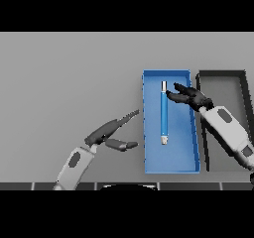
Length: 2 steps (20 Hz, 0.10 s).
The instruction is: Pick up the blue pipe and place it into the blue bin.
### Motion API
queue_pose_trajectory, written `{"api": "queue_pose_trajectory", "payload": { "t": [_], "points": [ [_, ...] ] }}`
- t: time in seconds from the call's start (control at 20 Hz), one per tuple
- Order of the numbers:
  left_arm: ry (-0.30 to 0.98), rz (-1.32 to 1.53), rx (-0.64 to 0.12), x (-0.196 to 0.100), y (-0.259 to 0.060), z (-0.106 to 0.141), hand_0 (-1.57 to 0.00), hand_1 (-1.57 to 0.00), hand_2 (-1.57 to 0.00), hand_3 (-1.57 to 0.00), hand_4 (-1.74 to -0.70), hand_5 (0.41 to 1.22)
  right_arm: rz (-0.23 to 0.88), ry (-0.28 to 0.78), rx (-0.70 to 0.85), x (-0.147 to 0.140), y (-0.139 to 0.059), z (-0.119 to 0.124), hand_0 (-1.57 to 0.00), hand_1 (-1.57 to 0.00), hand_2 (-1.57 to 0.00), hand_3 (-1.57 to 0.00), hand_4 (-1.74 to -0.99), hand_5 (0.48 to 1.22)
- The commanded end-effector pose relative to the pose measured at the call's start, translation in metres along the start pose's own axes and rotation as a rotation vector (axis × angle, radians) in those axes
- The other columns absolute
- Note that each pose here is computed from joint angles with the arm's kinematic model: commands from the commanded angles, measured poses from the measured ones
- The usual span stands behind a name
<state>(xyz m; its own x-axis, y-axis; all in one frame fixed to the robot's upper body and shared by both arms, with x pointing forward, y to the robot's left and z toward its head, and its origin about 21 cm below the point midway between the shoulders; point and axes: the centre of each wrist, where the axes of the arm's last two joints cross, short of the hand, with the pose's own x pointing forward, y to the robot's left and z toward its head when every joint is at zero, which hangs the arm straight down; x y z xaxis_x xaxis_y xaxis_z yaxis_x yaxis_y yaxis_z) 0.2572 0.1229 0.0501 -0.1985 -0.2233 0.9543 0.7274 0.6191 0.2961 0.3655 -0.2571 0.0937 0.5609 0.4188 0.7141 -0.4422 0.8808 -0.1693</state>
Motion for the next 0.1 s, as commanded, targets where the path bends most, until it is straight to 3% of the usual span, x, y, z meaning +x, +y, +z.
{"api": "queue_pose_trajectory", "payload": {
  "t": [0.0,0.05],
  "points": [
    [0.003,0.0,0.004,0.0013,0.0008,-0.0024,0.0,0.0,0.0,0.0,-0.89,0.48,0.02,-0.003,-0.005,0.0014,-0.001,-0.0002,-0.21,-0.1,-0.02,0.0,-1.152,0.791],
    [0.005,0.0,0.001,0.0007,0.0021,-0.0014,0.0,0.0,0.0,0.0,-0.89,0.48,0.017,-0.001,-0.002,-0.0019,-0.0014,-0.0003,-0.21,-0.1,-0.02,0.0,-1.152,0.798]
  ]
}}
